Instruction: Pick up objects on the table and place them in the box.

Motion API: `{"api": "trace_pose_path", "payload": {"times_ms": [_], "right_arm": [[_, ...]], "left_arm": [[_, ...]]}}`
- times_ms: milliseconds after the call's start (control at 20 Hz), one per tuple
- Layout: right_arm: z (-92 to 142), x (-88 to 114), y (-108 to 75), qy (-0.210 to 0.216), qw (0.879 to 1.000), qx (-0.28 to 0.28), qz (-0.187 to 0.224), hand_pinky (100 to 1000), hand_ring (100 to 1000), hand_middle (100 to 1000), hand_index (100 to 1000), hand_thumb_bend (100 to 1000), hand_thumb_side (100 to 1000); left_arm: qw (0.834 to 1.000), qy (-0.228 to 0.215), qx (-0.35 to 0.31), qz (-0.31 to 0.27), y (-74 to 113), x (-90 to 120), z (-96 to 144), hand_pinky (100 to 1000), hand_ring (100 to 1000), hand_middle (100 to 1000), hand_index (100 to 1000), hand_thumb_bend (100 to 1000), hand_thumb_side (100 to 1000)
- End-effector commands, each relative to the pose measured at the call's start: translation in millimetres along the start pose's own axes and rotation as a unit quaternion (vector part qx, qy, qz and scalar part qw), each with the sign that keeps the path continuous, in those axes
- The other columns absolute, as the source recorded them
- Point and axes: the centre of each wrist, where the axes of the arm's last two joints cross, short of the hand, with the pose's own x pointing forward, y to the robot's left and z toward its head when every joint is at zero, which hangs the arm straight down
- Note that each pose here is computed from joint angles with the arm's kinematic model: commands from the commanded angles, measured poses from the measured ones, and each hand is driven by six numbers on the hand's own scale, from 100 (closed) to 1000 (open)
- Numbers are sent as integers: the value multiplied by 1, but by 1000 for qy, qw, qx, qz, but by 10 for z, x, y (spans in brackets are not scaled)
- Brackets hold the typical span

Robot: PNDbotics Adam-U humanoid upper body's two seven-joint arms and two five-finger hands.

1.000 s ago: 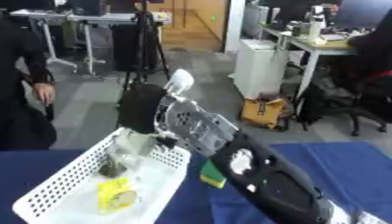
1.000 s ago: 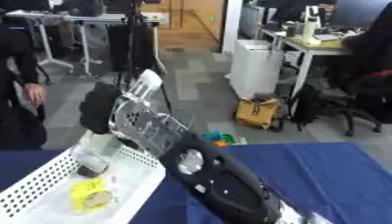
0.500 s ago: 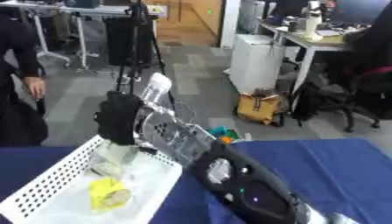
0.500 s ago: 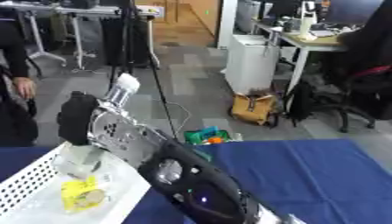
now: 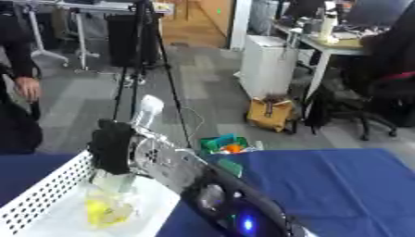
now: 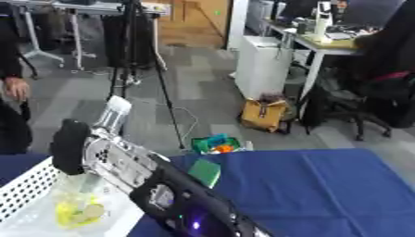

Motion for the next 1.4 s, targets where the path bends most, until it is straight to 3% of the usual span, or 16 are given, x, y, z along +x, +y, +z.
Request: {"api": "trace_pose_path", "payload": {"times_ms": [50, 300, 350, 400, 550, 600, 650, 800, 850, 1000, 1150, 1400], "right_arm": [[3, -103, 4, 24, 999, -22, 4, 835, 813, 485, 464, 100, 189], [-54, -64, 56, 34, 998, -58, 2, 831, 816, 489, 496, 100, 186], [-64, -57, 66, 35, 997, -65, 2, 826, 837, 571, 570, 100, 195], [-68, -50, 68, 36, 997, -75, 0, 826, 837, 571, 570, 100, 195], [-77, -38, 73, 34, 995, -97, -3, 826, 880, 760, 705, 100, 302], [-77, -37, 70, 32, 994, -102, -3, 826, 880, 760, 705, 100, 302], [-73, -41, 65, 33, 994, -105, -1, 832, 920, 875, 799, 100, 386], [-61, -50, 40, 32, 993, -114, 5, 841, 968, 954, 875, 100, 434], [-58, -53, 36, 32, 993, -115, 6, 845, 991, 999, 928, 100, 492], [-52, -54, 26, 30, 992, -119, 8, 856, 1000, 1000, 995, 125, 579], [-43, -55, 25, 32, 992, -123, 11, 864, 1000, 1000, 1000, 170, 635], [-38, -54, 23, 36, 991, -129, 16, 865, 1000, 1000, 1000, 180, 659]], "left_arm": [[1000, -18, 2, 10, -25, 56, -71, 754, 762, 836, 786, 100, 991], [1000, -19, 2, 15, -41, 65, -77, 754, 762, 836, 786, 100, 990], [1000, -19, 2, 15, -41, 65, -76, 754, 762, 836, 786, 100, 990], [1000, -18, 2, 15, -40, 65, -76, 754, 762, 836, 786, 100, 990], [1000, -18, 1, 17, -45, 67, -77, 755, 762, 837, 786, 100, 990], [1000, -18, 1, 17, -46, 68, -75, 755, 762, 837, 786, 100, 990], [1000, -17, 1, 17, -47, 68, -75, 755, 762, 837, 786, 100, 990], [1000, -17, 0, 18, -48, 69, -75, 755, 762, 837, 786, 100, 989], [1000, -17, 0, 18, -48, 69, -76, 755, 762, 837, 786, 100, 990], [1000, -17, 0, 19, -51, 70, -74, 755, 762, 838, 786, 100, 990], [1000, -17, 0, 19, -49, 69, -71, 756, 762, 838, 786, 100, 989], [1000, -17, -1, 20, -49, 69, -69, 756, 762, 838, 786, 100, 989]]}}
